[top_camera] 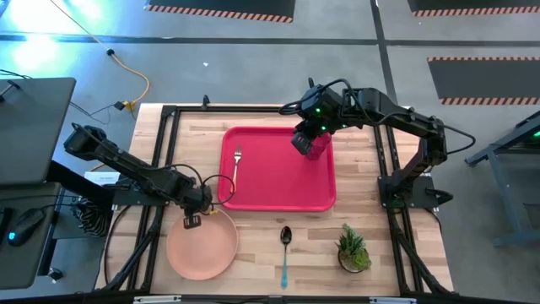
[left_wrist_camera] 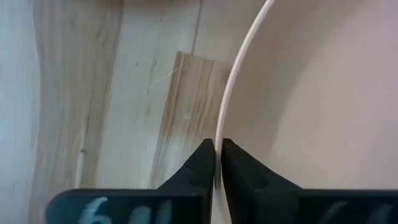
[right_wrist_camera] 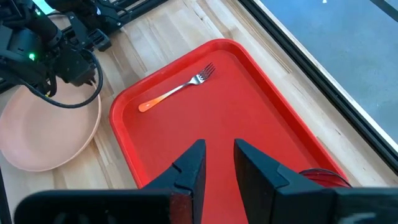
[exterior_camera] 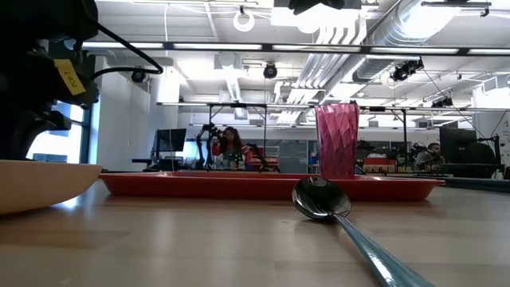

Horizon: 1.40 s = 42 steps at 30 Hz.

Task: Pick and place plate/cup/fork/spoon on tray
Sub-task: Put the plate on the tray to the right of the fork

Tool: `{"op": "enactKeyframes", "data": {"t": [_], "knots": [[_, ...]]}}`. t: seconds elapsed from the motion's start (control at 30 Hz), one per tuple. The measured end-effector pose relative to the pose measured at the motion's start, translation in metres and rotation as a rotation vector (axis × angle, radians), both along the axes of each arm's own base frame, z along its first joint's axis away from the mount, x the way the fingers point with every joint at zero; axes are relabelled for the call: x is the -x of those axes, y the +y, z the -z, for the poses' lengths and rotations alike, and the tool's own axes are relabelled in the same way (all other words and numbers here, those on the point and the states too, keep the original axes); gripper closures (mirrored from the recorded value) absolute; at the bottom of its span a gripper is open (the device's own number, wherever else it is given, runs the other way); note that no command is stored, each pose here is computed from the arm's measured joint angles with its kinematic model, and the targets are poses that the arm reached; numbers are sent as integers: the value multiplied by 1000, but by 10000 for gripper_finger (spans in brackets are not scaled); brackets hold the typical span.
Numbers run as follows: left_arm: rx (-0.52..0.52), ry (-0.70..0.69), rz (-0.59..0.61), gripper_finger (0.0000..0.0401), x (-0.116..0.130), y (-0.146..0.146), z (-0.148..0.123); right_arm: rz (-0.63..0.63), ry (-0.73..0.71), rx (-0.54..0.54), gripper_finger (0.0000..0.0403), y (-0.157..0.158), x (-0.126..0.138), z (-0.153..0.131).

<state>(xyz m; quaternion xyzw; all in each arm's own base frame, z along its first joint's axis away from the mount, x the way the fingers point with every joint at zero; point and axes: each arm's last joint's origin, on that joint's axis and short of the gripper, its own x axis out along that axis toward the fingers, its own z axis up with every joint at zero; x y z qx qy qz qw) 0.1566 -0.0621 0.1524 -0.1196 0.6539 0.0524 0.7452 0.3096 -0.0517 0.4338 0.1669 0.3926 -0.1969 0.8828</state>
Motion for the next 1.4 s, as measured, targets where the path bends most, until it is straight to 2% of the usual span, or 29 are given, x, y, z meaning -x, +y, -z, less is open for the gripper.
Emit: {"op": "enactKeyframes", "data": {"t": [0.2, 0.4, 0.77, 0.97, 1.1, 1.4], "knots": [[18, 3, -43, 392, 0, 0, 0, -2, 1, 2, 327, 0, 0, 0], [98, 5, -81, 397, -2, -3, -1, -9, 3, 8, 327, 0, 0, 0], [115, -67, -98, 399, -14, -7, -15, -18, 5, 15, 327, 0, 0, 0], [133, -104, -157, 400, -22, -5, -26, -18, -11, 18, 327, 0, -1, -1], [148, -153, -214, 400, -33, 1, -38, -19, -10, 19, 327, 0, -1, -1], [79, -362, -482, 400, -62, 39, -77, -18, -9, 21, 327, 0, -1, -1]]}}
